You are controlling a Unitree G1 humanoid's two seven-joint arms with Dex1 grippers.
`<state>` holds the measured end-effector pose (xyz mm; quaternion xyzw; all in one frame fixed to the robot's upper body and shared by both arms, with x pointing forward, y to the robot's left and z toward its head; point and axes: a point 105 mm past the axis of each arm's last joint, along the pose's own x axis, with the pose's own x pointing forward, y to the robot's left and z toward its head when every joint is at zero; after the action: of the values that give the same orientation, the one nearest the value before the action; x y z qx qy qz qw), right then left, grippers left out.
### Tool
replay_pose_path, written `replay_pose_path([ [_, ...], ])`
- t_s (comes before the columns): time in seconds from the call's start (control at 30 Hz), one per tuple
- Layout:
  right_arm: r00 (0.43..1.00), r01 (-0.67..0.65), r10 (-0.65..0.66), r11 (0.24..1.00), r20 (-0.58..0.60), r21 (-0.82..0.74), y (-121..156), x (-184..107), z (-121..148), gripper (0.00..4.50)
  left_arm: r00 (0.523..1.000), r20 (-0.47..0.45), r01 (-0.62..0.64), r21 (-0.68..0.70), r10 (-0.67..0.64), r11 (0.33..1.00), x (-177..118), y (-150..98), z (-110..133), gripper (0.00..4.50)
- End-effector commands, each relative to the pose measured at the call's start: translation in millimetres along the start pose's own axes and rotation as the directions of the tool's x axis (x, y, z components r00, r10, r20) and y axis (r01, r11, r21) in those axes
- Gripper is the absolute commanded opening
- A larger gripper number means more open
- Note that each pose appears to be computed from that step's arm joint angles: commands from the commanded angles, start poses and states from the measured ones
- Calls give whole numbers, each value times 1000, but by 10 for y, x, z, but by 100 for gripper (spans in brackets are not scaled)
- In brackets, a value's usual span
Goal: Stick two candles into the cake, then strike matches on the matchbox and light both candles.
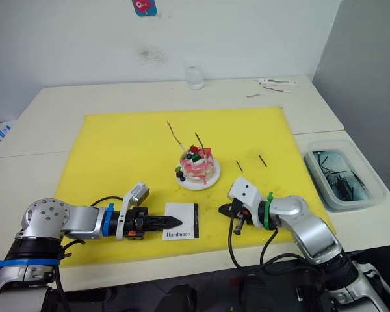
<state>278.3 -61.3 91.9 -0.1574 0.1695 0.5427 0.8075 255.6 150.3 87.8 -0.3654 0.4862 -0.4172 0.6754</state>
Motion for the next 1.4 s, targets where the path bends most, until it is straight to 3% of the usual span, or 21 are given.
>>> replay_pose_path([
  [0.03, 998, 31, -30, 999, 59, -15, -32, -87, 160, 0, 999, 25, 29, 9, -29, 1000, -112, -75, 57, 5],
  [0.17, 985, 97, -96, 995, 143, 5, -144, -226, 325, 0, 989, 58, 133, 103, -140, 986, -337, -388, 173, 5],
  [0.3, 933, 238, -246, 969, 264, 61, -309, -387, 490, 0, 979, 118, 139, 203, -165, 969, -521, -486, 210, 5],
  [0.43, 889, 381, -379, 924, 257, 45, -473, -442, 397, 92, 979, 139, 81, 403, -148, 912, -535, -473, 103, 0],
  [0.53, 872, 424, -420, 905, 251, 43, -532, -373, 357, 199, 977, 139, 86, 436, -162, 896, -530, -444, 57, 0],
  [0.8, 804, 528, -545, 838, 237, 135, -807, -127, 318, 199, 972, 181, 55, 436, -147, 898, -562, -362, 65, 0],
  [1.03, 765, 581, -609, 793, 211, 184, -1003, -108, 280, 199, 974, 177, 48, 447, -140, 893, -543, -338, 18, 0],
  [1.4, 783, 555, -591, 805, 194, 209, -999, 95, 321, 199, 975, 174, 46, 446, -138, 894, -505, -323, 5, 0],
])
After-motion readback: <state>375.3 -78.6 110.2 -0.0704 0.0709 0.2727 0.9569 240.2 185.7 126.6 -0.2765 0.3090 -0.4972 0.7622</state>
